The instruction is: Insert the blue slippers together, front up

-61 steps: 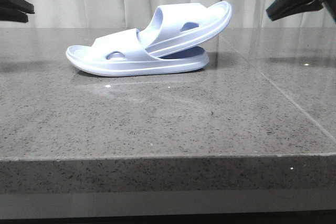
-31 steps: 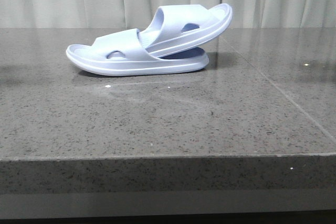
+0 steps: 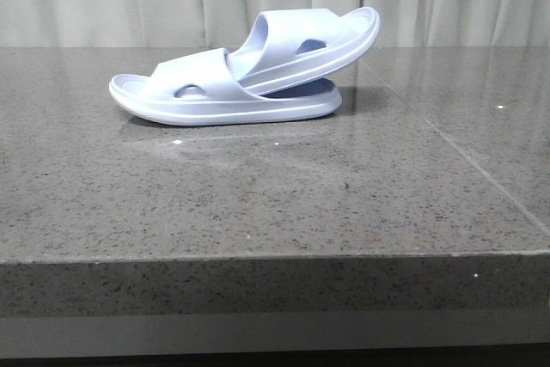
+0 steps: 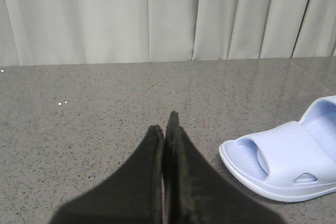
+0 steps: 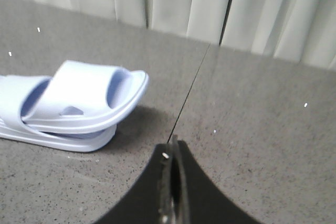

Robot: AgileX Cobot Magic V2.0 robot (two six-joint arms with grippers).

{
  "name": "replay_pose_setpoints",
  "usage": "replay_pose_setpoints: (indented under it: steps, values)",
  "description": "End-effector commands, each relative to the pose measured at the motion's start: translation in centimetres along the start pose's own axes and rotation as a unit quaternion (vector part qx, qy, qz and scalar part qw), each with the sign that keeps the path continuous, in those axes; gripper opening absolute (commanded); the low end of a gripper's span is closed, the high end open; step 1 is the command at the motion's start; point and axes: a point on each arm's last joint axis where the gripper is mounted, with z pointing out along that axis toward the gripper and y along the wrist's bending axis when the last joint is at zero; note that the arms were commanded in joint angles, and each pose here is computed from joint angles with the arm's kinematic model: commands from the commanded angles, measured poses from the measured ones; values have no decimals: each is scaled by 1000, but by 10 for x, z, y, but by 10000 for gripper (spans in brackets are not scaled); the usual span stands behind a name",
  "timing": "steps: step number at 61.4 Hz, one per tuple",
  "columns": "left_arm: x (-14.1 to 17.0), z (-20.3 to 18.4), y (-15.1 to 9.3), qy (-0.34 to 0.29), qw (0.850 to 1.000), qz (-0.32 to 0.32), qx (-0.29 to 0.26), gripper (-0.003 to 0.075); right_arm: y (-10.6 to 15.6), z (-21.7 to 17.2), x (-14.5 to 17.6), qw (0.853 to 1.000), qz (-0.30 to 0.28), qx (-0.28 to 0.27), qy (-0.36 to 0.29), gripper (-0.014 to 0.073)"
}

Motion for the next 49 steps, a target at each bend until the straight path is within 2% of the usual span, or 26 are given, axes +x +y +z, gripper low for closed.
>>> replay_pose_setpoints:
  steps: [1, 22, 49]
  values:
    - [-5, -18, 2, -50, 999, -2, -21, -20, -2, -25, -10, 996, -7, 31, -88, -59]
    - [30, -74, -1, -125, 992, 2, -16, -20, 6, -80, 45, 989, -10, 32, -142, -59]
    - [34, -82, -1, -140, 990, 5, -16, -20, 7, -88, 49, 987, -11, 33, -157, -59]
